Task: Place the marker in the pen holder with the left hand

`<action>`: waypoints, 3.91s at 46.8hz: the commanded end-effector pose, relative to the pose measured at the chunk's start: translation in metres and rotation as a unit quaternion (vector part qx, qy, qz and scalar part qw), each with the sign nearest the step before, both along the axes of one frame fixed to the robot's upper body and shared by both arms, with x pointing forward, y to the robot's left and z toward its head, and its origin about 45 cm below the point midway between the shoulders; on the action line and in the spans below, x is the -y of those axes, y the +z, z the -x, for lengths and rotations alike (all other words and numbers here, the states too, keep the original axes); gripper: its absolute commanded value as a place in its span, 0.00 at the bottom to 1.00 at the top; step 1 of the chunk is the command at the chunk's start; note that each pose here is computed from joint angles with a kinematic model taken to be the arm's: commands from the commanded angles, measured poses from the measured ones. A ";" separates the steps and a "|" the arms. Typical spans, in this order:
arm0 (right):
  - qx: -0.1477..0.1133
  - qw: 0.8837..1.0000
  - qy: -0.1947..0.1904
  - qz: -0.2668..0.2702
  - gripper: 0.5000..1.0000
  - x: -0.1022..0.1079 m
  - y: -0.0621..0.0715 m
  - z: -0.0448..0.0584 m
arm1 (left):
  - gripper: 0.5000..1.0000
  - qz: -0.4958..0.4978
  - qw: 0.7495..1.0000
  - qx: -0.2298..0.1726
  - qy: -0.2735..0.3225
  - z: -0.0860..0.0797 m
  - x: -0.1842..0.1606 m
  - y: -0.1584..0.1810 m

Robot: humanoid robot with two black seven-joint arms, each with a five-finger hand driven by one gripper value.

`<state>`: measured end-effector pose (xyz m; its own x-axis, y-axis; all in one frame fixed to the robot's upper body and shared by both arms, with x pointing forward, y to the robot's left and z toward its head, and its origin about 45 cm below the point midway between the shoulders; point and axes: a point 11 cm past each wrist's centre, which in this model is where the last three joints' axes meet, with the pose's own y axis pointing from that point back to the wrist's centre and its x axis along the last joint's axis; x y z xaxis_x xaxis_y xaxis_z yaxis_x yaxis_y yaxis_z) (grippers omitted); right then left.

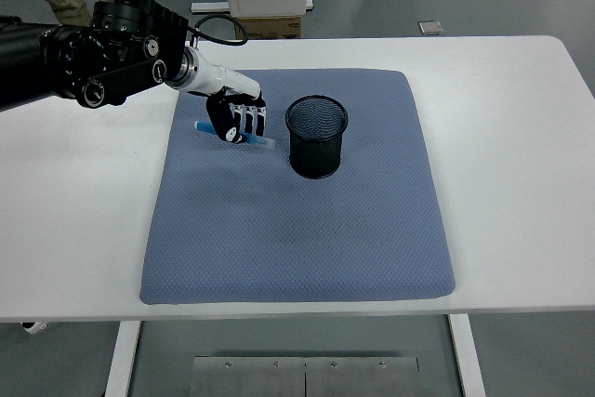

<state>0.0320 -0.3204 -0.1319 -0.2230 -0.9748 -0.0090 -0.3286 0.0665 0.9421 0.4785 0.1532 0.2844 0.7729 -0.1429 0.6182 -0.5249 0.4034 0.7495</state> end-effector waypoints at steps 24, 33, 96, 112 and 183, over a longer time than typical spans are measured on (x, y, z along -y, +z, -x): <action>0.000 1.000 0.000 0.001 1.00 0.000 0.000 0.000 | 0.00 0.045 0.999 0.007 0.000 -0.005 0.019 0.036; 0.000 1.000 0.000 0.001 1.00 0.000 0.000 0.000 | 0.00 0.065 0.998 0.015 -0.003 -0.007 0.028 0.052; 0.000 1.000 0.000 0.000 1.00 0.000 0.000 0.000 | 0.00 0.315 0.945 -0.068 0.051 0.005 0.089 0.058; 0.000 1.000 0.000 0.000 1.00 0.000 0.000 0.000 | 0.03 0.344 0.933 -0.087 0.064 0.007 0.085 0.046; 0.000 1.000 0.000 0.000 1.00 0.000 0.000 0.000 | 1.00 0.535 0.786 0.037 0.309 -0.034 -0.044 0.032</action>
<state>0.0320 -0.3204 -0.1320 -0.2230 -0.9748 -0.0091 -0.3283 0.0663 0.9422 0.5127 0.1831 0.3186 0.4819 0.8385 0.2543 -0.8762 0.4614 0.1390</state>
